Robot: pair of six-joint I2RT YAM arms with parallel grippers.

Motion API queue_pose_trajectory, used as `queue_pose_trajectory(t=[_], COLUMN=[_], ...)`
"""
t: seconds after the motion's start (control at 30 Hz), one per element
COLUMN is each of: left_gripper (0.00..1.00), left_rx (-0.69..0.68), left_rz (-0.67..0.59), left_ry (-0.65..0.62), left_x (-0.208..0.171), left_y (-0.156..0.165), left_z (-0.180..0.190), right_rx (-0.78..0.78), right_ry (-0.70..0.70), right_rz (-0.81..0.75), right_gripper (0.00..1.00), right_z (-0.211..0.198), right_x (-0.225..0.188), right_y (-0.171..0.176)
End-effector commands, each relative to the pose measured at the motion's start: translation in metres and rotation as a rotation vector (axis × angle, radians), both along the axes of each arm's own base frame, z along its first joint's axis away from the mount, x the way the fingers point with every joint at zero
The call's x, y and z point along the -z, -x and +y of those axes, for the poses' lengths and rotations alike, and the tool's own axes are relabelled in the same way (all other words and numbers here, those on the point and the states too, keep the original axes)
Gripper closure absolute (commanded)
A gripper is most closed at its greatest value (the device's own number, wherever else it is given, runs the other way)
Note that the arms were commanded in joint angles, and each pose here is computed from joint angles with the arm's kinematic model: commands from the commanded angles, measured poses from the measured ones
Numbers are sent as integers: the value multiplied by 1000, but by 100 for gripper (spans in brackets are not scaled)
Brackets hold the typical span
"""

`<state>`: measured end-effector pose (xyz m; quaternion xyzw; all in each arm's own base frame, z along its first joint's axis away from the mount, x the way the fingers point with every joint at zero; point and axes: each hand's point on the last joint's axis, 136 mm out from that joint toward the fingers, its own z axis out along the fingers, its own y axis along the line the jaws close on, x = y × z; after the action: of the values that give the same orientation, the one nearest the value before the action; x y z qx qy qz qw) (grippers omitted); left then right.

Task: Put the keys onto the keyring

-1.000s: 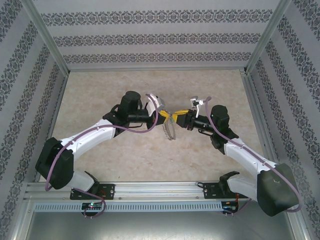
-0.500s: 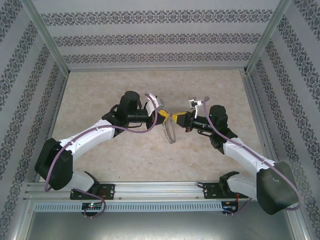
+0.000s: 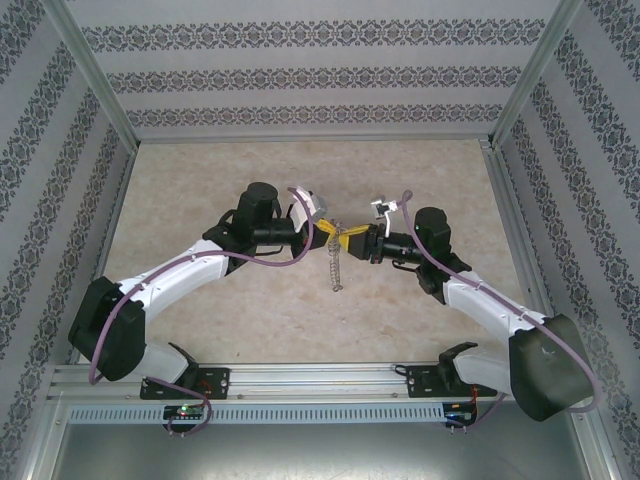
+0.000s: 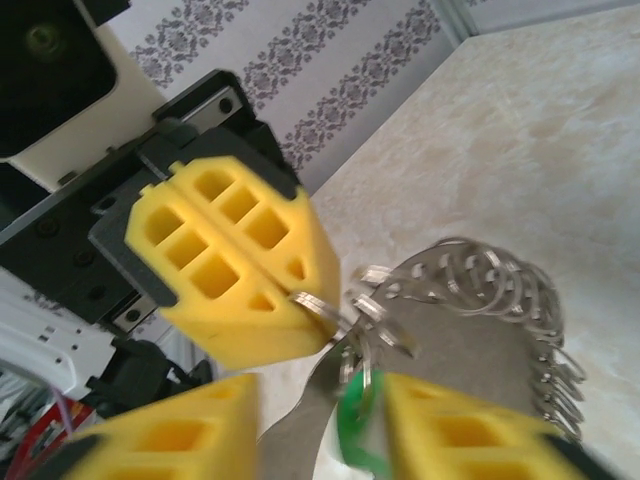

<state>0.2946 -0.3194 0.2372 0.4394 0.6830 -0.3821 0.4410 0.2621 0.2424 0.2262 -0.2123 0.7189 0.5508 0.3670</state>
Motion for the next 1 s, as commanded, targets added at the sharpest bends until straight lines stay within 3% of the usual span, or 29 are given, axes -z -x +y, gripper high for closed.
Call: queue_pose_trajectory(t=[0.0,0.2,0.43,0.97], left_gripper=[100,100,100,100], left_rx=[5,21,54,116], left_rz=[-96,-91,-87,-48], left_ry=[70,66,74,87], left_x=[-34,-35,-41,-44], left_y=[-1,2,6,11], left_z=[1,1,0,-5], right_rx=[4,46,-55,-66], right_ry=[-36,-57,-66,-62], right_rz=[-39,-84,-86,-102], right_gripper=[52,51,53,52], right_z=[-13,-29,-15,-2], right_x=[-17,-35,-35,-31], right_y=[2,0,8,-2])
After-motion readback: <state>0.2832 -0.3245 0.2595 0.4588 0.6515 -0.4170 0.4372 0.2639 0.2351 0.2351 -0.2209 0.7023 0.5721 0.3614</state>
